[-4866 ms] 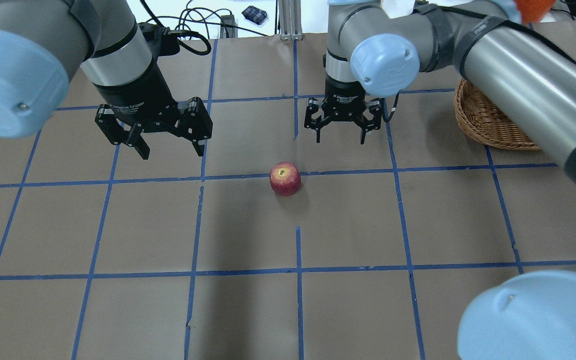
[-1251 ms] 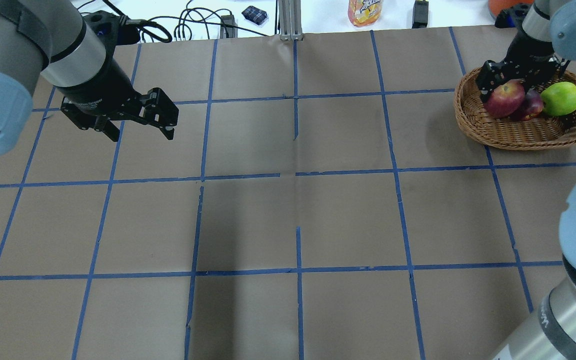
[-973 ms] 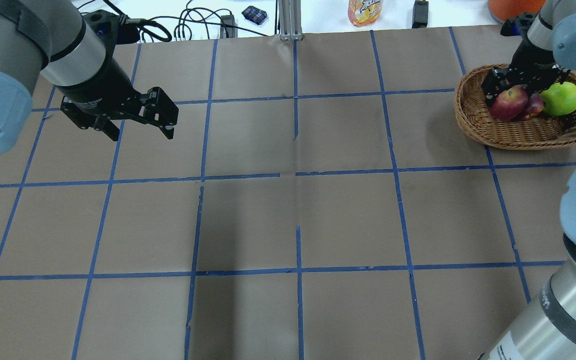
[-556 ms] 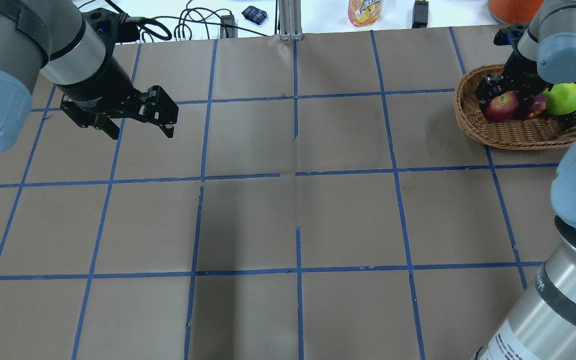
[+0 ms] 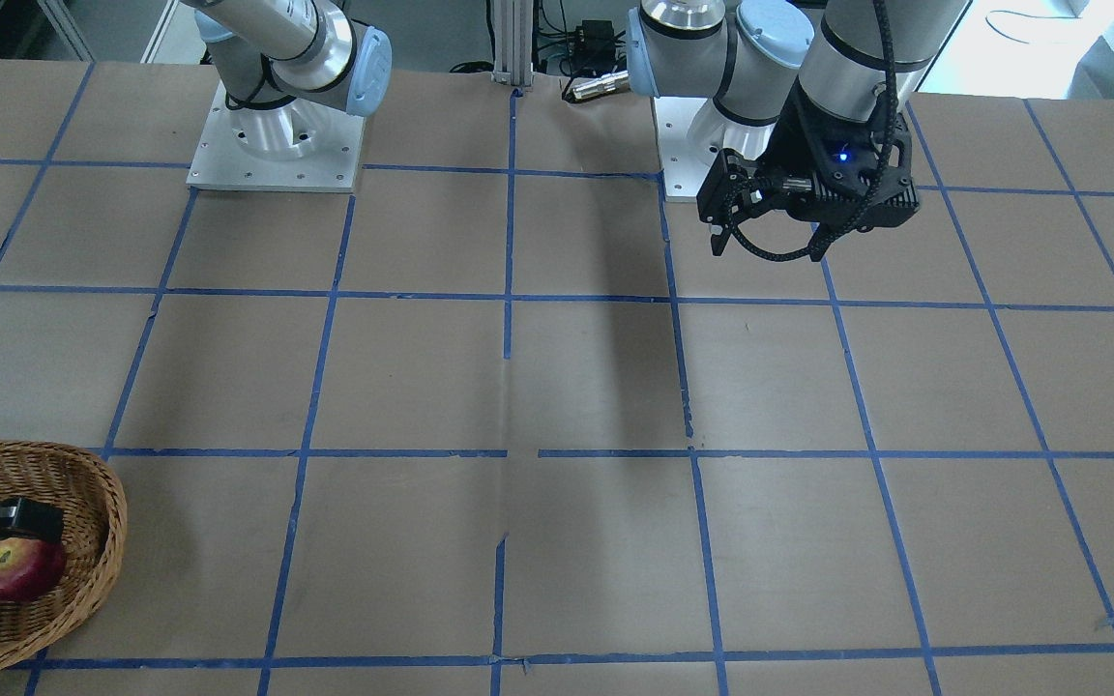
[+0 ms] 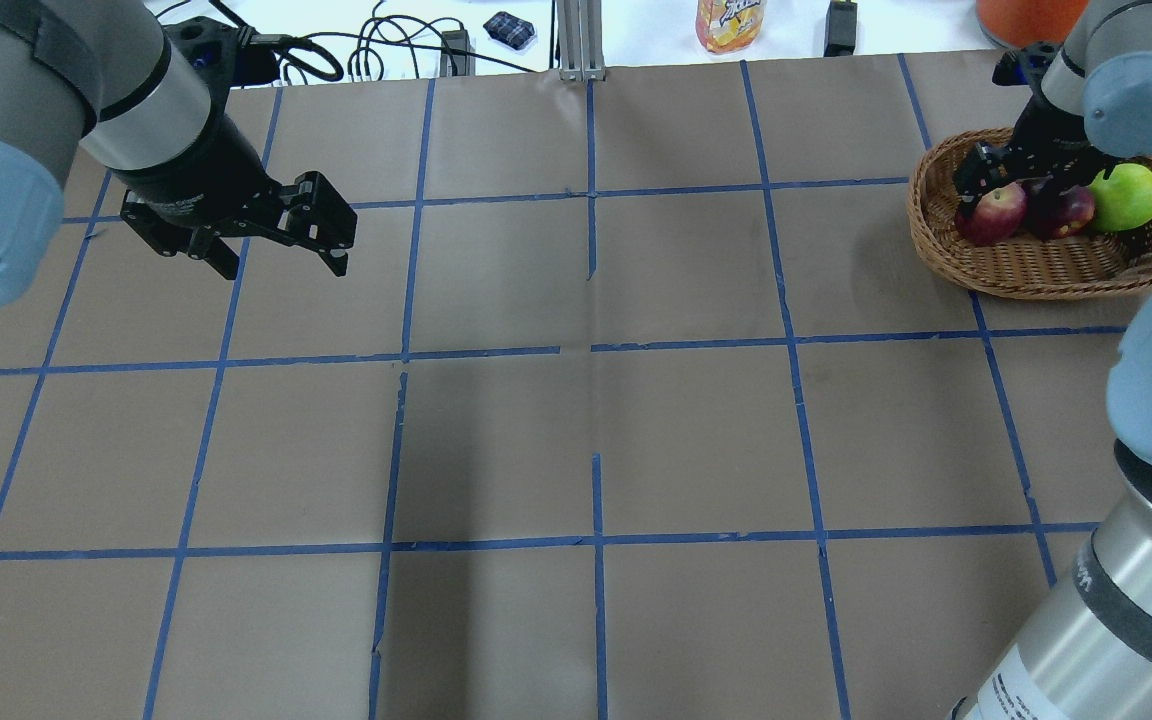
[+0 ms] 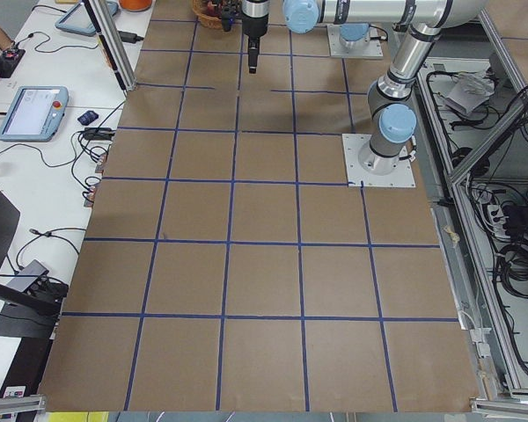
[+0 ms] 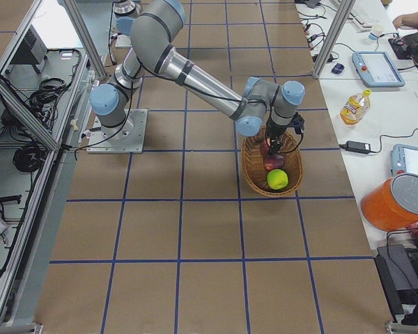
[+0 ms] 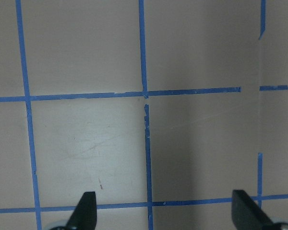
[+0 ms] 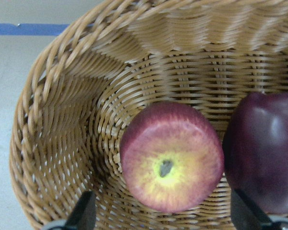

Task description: Put all apples into basket

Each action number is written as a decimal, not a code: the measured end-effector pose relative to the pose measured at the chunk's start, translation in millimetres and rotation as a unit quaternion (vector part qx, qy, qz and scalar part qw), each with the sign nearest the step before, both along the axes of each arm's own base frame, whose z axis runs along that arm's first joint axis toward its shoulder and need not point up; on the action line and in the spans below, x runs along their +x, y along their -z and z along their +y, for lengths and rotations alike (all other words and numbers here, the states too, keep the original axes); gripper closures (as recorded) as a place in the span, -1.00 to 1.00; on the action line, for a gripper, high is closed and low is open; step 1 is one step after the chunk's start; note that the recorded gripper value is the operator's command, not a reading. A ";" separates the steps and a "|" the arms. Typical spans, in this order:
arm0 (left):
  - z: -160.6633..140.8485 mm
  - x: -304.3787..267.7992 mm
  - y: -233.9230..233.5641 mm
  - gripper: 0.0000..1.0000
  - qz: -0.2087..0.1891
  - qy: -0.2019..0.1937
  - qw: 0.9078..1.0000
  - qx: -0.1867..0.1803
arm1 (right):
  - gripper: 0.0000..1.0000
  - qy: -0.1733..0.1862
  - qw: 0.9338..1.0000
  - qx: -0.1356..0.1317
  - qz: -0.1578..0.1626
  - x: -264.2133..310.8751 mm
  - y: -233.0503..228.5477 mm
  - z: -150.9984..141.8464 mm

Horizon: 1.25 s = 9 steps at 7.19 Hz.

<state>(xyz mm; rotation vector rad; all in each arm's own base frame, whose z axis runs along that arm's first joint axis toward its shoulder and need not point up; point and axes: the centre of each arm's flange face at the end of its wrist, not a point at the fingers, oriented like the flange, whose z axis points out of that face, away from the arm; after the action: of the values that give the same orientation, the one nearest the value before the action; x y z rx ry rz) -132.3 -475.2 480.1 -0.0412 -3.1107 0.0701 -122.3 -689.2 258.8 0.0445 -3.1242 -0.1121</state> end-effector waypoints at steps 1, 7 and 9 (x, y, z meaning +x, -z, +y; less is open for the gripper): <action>0.4 -0.2 0.0 -1.00 0.000 0.000 1.000 0.000 | -1.00 -0.001 1.000 0.005 -0.003 4.8 -17.3 6.8; 1.1 -0.2 0.8 -1.00 -0.001 0.000 1.000 0.001 | -1.00 0.030 0.999 -0.009 -0.027 182.4 -184.1 102.3; 1.4 -0.2 0.7 -1.00 -0.001 0.000 1.000 0.000 | -1.00 0.049 0.998 -0.017 -0.023 234.1 -207.5 156.2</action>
<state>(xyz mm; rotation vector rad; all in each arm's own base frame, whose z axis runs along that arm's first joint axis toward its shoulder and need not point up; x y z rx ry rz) -132.5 -473.8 479.5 -0.0422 -3.1122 0.0692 111.7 -533.0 466.3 -0.1082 -3.1733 -0.0584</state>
